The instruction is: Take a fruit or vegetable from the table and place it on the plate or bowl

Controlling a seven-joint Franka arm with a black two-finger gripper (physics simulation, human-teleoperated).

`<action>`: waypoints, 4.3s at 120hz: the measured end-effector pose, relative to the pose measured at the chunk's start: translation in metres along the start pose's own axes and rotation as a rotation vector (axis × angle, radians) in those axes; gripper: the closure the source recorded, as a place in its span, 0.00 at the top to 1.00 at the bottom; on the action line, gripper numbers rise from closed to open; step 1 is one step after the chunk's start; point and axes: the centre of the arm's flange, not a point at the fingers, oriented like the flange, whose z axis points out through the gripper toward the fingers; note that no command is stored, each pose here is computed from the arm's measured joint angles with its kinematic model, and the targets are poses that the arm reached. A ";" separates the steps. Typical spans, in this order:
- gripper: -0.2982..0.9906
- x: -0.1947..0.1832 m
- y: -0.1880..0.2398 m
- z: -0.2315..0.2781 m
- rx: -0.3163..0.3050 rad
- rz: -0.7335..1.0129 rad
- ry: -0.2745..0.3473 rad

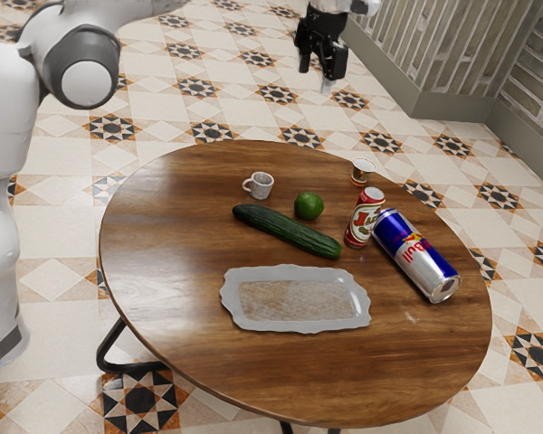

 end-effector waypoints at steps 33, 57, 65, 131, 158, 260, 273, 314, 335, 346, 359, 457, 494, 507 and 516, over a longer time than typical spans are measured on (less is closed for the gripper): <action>0.77 0.032 0.005 0.062 0.011 0.023 -0.058; 0.77 0.041 0.017 0.095 0.010 0.047 -0.102; 0.77 0.043 0.019 0.128 0.009 0.050 -0.152; 0.77 0.042 0.030 0.238 -0.004 0.075 -0.162; 0.77 0.044 0.028 0.241 -0.003 0.073 -0.143; 0.77 0.044 0.033 0.287 -0.009 0.084 -0.156; 0.77 0.044 0.033 0.293 -0.010 0.084 -0.162; 0.63 0.046 0.034 0.311 -0.012 0.081 -0.165; 0.44 0.047 0.034 0.307 -0.005 0.074 -0.152; 0.41 0.046 0.038 0.289 0.000 0.077 -0.127; 0.43 0.022 0.056 0.248 0.004 0.104 -0.093; 0.43 -0.061 0.243 0.228 -0.021 0.434 -0.141; 0.43 -0.070 0.257 0.232 -0.006 0.468 -0.140; 0.58 -0.070 0.257 0.233 -0.009 0.468 -0.140; 0.66 -0.071 0.257 0.230 -0.011 0.469 -0.137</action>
